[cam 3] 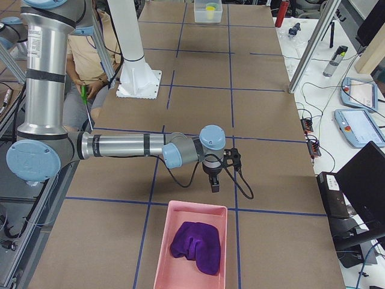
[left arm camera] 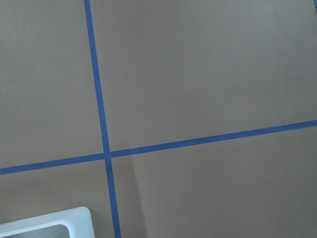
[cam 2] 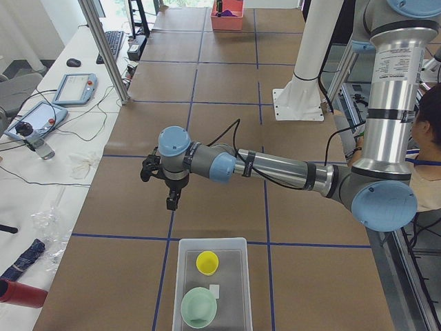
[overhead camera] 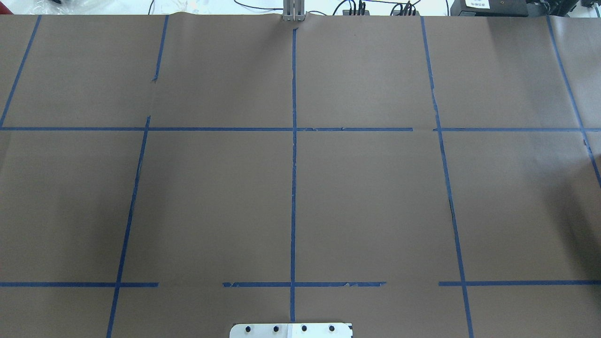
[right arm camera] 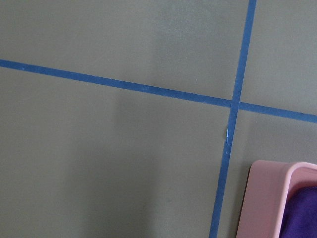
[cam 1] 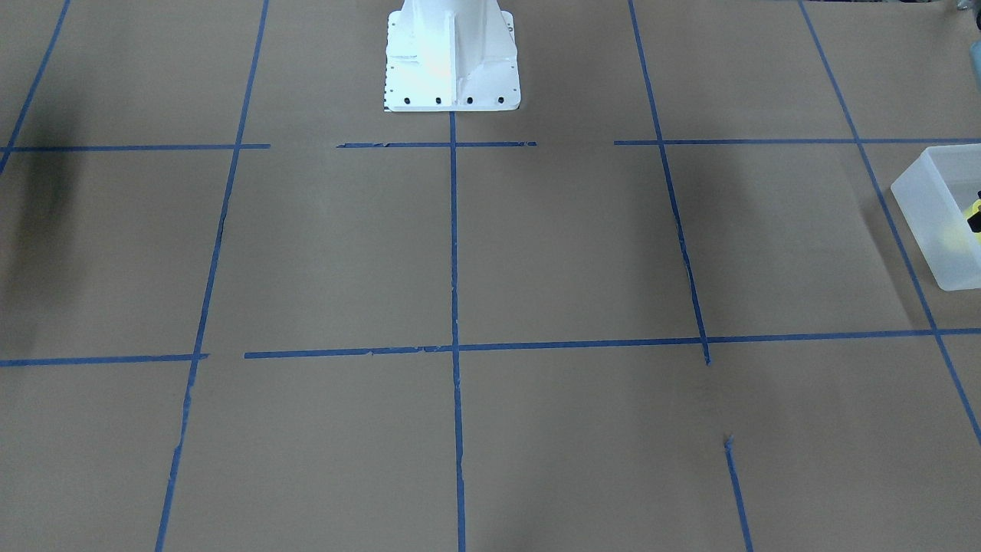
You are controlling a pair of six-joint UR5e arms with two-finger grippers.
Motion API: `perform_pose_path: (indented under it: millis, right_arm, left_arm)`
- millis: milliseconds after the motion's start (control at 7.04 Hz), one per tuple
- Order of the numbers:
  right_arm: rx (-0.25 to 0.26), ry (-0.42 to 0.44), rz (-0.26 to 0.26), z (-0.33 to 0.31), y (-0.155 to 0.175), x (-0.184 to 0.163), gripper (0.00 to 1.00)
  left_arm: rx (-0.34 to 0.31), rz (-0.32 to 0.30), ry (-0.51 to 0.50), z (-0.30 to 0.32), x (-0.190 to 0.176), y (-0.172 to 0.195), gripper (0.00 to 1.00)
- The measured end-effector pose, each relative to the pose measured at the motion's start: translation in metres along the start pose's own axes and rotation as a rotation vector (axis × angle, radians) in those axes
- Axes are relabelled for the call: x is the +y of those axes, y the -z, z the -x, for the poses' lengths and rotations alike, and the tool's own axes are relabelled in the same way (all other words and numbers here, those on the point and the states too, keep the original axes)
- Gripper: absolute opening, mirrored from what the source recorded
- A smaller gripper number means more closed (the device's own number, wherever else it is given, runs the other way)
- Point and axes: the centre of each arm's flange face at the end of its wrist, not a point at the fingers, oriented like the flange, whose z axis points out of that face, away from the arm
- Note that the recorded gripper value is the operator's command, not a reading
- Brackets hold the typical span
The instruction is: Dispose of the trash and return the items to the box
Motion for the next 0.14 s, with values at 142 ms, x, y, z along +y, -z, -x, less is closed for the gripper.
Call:
perform_pose_path:
  millis: [142]
  right_arm:
    - [0.000, -0.002, 0.003, -0.0012, -0.0013, 0.0003, 1.00]
  left_arm:
    - [-0.001, -0.004, -0.001, -0.0001, -0.0018, 0.0017, 1.00]
